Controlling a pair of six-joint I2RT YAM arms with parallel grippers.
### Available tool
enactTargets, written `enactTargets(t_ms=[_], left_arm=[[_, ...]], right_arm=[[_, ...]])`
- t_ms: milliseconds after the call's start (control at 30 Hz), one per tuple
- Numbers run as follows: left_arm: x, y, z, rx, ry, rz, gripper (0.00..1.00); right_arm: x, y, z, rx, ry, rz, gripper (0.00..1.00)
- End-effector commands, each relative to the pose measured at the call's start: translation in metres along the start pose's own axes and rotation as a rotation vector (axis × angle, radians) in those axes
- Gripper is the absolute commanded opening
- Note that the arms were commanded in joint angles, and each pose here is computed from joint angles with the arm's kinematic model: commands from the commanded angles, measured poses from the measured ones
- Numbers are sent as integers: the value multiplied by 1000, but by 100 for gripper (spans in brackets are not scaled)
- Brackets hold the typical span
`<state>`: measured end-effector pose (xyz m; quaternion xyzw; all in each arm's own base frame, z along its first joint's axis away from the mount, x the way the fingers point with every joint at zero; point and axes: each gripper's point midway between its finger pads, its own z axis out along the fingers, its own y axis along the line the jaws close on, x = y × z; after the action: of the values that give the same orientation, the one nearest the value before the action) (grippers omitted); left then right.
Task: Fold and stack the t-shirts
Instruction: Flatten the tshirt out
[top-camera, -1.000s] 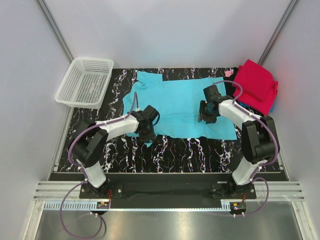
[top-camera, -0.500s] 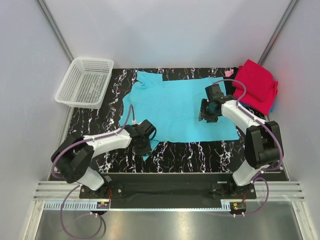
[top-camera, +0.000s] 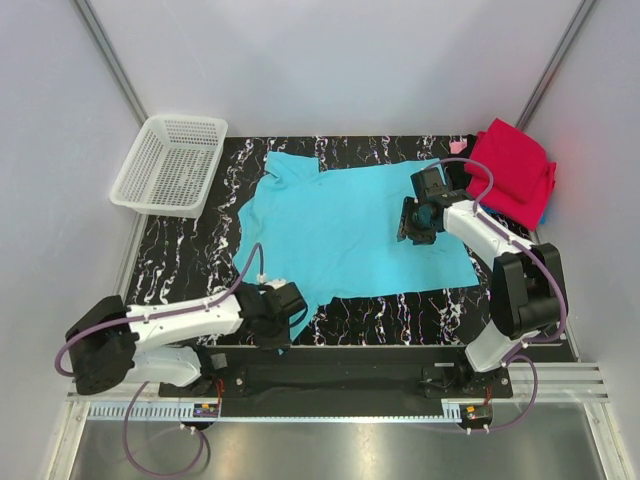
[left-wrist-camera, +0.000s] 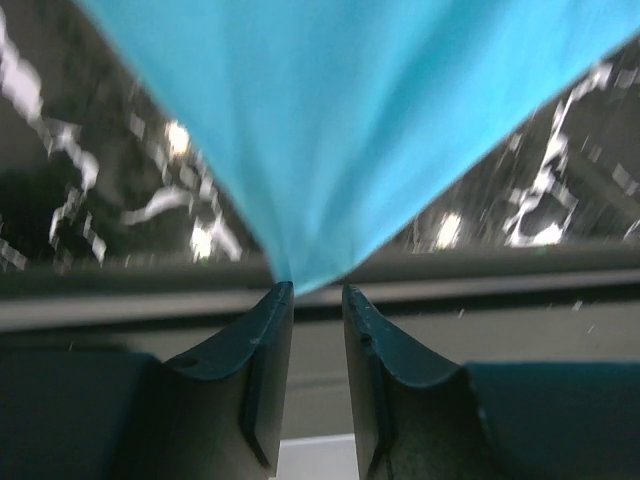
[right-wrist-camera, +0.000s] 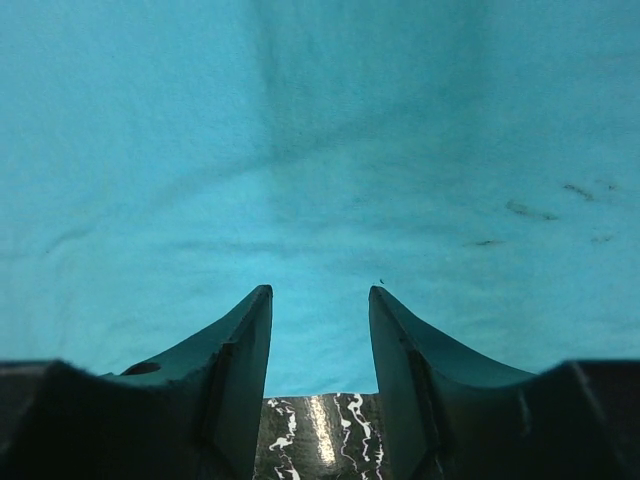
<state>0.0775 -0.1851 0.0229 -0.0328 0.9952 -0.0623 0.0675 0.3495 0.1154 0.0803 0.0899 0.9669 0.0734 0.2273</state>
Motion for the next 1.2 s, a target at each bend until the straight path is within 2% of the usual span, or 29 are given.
enactTargets(t_ms=[0,267,333,467,533,700,733,867,1167], left_arm=[[6,18,-17,-71,-36,-56,31],[-28,25,-55,-53,-241,-127,33],[-40,15,-70,-16,-294,-130,35],[-73,-2,-92,-1,-388,-121,45],[-94,-14,-92,12,-393,-150,47],[-135,-28,-63,95,-331,-190,47],[-150,-25,-50,77,-321,-226,47],[-177,-33,-27,37,-255,-198,45],[-193,-55,13,8,-159,-154,41]], right_arm=[[-11,14,-18,-54,-45,5,50],[-3,11,-17,-39,-38,-1,50],[-6,10,-16,-26,-44,-5,52],[-2,5,-5,6,-8,-18,61],[5,1,6,33,32,-26,64],[29,-13,19,76,101,-32,65],[31,-15,20,83,103,-34,66],[37,-22,23,110,112,-56,68],[45,-36,38,174,148,-86,69]])
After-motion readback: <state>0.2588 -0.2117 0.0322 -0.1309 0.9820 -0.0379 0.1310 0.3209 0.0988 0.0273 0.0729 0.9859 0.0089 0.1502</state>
